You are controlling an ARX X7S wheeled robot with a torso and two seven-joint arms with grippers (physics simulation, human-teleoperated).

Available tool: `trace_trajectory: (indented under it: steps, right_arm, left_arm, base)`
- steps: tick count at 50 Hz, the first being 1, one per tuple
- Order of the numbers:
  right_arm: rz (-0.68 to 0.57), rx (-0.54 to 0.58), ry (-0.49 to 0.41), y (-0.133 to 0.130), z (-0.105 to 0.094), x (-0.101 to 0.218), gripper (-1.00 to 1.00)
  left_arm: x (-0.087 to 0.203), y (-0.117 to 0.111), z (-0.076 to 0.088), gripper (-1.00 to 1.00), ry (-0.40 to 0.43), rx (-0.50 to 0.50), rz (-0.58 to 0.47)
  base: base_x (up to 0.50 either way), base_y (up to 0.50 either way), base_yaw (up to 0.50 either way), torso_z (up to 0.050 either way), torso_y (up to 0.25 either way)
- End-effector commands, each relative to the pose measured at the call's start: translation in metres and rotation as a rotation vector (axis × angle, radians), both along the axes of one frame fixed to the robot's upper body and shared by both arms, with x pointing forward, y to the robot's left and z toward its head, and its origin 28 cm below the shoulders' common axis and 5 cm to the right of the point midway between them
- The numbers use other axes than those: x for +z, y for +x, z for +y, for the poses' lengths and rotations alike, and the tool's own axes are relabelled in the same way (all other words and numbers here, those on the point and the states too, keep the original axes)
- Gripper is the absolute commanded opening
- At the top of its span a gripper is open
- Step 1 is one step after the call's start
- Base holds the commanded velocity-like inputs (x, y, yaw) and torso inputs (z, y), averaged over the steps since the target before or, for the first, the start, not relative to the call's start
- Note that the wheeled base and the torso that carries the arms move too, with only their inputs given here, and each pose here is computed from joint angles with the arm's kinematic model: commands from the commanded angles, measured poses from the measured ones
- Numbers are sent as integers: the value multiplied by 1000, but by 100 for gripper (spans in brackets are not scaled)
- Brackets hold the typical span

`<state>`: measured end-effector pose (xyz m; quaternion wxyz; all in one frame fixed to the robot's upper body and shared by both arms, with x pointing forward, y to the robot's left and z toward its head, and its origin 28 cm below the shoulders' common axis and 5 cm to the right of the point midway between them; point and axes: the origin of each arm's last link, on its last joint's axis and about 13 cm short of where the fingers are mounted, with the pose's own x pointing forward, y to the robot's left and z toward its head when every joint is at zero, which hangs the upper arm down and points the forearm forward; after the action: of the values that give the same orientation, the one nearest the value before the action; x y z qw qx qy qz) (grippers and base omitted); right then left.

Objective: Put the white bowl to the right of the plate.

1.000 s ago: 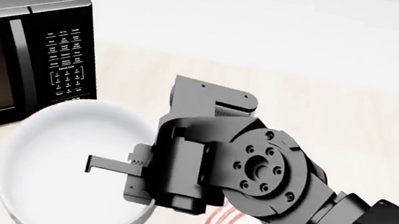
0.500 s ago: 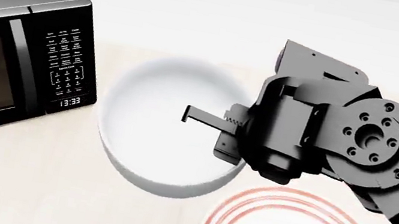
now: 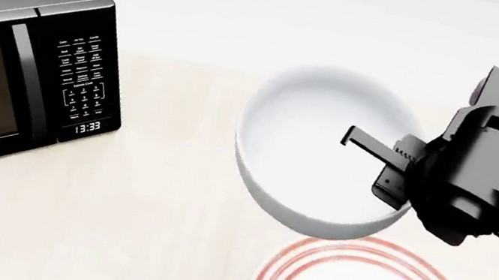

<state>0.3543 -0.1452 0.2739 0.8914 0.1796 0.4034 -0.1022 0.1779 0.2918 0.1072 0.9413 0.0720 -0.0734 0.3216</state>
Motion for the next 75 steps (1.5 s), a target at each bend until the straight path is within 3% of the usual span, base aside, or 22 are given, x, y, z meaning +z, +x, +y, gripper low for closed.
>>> trace_trajectory:
  steps: [1, 20, 48, 56, 75]
  right_arm:
    - [-33, -107, 38, -7, -38, 6, -100]
    - [-23, -248, 127, -12, -85, 0, -100]
    - [-44, -581, 267, -52, -154, -14, -100]
    - [-33, -627, 307, -59, -169, -24, -100]
    - [-48, -798, 323, -91, -206, -38, -100]
  left_arm:
    - [1, 1, -2, 100, 9, -3, 6]
    - [0, 3, -3, 100, 14, -4, 11]
    - [-1, 3, -4, 100, 20, 0, 17]
    - [-1, 4, -5, 100, 24, 0, 20]
    - [-1, 2, -6, 100, 31, 0, 13]
  base:
    - [0, 0, 0, 0, 0]
    - [0, 0, 0, 0, 1]
    - [0, 0, 0, 0, 0]
    - [0, 0, 0, 0, 0]
    - [0, 0, 0, 1, 1]
